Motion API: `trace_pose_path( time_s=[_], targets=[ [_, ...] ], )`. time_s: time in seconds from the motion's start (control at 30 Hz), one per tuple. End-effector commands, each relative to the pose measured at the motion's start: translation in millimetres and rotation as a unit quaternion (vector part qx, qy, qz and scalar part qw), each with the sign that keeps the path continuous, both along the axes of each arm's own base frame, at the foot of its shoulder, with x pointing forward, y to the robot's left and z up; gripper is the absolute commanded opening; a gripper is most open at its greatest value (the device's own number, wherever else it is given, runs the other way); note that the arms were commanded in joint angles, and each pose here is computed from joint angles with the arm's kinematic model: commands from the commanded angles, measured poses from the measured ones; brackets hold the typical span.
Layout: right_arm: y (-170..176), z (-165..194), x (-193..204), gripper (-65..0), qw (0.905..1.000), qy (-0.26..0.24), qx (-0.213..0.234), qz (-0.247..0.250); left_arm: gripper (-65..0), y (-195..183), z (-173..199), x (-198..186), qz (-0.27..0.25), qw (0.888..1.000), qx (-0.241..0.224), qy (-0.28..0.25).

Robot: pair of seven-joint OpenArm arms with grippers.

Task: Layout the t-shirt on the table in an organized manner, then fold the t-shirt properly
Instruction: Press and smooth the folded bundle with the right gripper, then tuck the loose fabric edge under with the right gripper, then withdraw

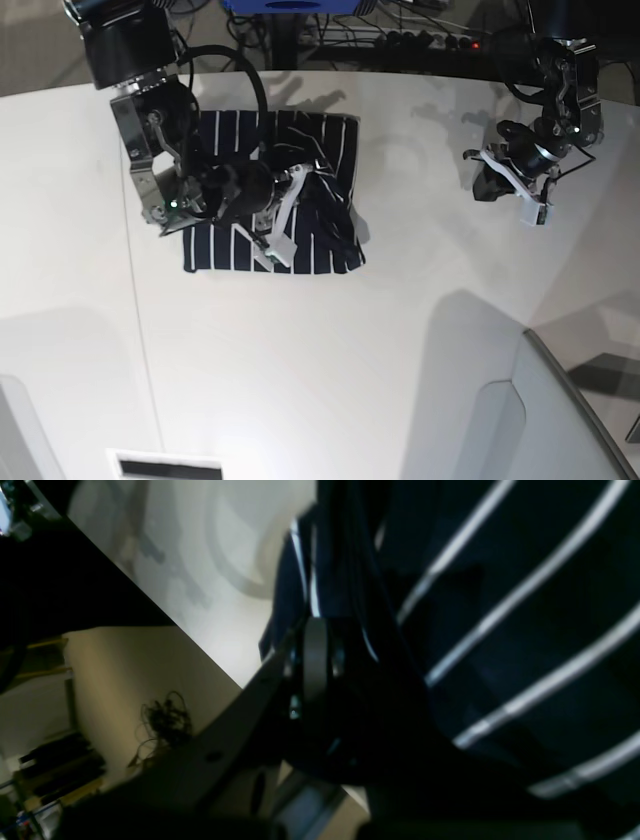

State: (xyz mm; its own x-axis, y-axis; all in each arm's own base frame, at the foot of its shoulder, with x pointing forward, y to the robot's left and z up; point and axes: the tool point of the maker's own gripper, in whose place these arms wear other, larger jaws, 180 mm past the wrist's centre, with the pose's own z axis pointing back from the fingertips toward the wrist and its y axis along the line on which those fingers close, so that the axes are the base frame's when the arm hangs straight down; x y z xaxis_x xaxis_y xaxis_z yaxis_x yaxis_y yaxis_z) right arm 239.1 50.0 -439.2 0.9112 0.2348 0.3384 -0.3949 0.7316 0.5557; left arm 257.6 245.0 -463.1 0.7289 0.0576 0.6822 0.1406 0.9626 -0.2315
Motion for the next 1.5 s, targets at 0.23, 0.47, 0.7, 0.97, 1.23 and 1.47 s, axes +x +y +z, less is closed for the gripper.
trace_pose_path(
  time_s=[0.23, 0.47, 0.7, 0.97, 1.23, 1.47],
  targets=[
    [40, 2, 5, -64.8, 0.9988, 0.010, 0.019, 0.044, -65.0, 6, 15, 13, -0.002, 1.000, 0.003, -0.028],
    [67, 29, 13, -64.8, 0.9905, -0.046, 0.023, 0.127, -65.0, 7, 18, 19, 0.001, 0.999, 0.002, -0.033],
    [-6, 50, 32, -64.8, 0.9950, -0.082, -0.006, 0.057, -65.0, 17, 21, 19, 0.001, 0.999, 0.013, -0.033],
    [-56, 20, 15, -64.8, 0.9980, -0.041, -0.044, 0.022, -65.0, 20, 23, 21, 0.001, 0.999, 0.016, -0.035],
    [-22, 4, 1, -64.8, 0.9978, 0.004, -0.028, 0.059, -65.0, 17, 25, 26, -0.001, 0.999, 0.014, -0.039],
    [36, 0, -13, -64.8, 0.9886, 0.002, -0.021, 0.149, -65.0, 20, 26, 27, 0.001, 0.999, 0.016, -0.041]
  ],
)
